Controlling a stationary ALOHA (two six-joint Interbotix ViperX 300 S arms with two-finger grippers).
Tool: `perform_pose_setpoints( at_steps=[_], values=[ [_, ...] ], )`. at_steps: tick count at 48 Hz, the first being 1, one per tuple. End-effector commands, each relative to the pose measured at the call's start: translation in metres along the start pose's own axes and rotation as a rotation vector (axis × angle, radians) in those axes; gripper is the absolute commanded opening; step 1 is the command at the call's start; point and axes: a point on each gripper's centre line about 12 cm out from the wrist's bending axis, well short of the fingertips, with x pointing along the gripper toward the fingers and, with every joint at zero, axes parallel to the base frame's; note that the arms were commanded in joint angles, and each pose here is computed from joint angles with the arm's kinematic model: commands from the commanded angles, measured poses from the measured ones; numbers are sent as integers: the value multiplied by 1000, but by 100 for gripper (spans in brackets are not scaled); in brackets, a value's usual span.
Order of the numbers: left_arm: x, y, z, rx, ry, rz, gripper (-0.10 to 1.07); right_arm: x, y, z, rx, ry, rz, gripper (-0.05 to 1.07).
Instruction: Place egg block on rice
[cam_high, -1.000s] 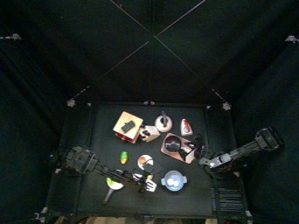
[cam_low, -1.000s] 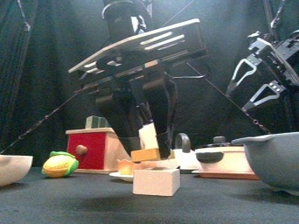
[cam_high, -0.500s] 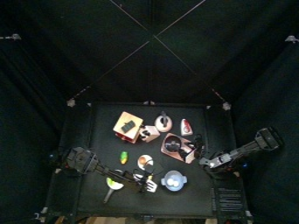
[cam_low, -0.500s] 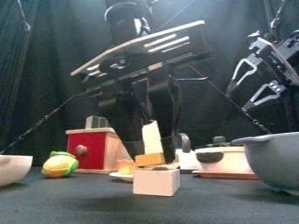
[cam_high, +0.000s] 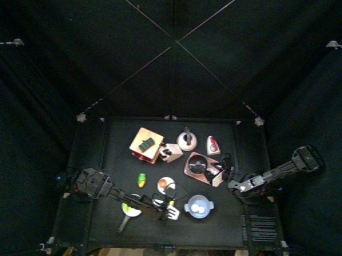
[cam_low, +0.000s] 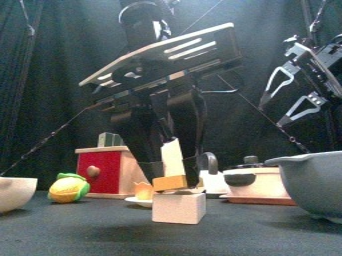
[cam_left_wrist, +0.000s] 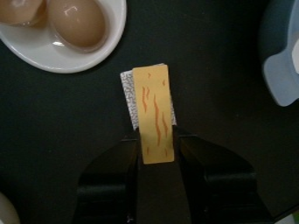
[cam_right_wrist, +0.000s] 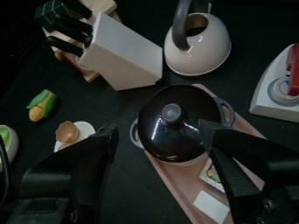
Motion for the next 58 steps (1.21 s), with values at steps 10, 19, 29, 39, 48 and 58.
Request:
perform_pose_setpoints(
  at_steps=[10,19,29,39,48,58],
  values=[
    [-12,-9,6,-14,-5,-41,72,-2,5,5,10,-10,16,101],
    [-15,-9,7,-11,-13,-47,77,-2,5,5,10,-9,18,101],
    [-29,-10,15,13,-54,-66,77,-2,6,5,11,-10,19,101],
    [-42,-10,24,61,-131,-79,75,-3,6,6,13,-10,20,101],
    [-36,-9,22,59,-122,-66,64,-4,6,7,16,-13,25,101],
    [-30,-9,18,52,-104,-59,51,-3,5,6,15,-12,24,101]
  ],
)
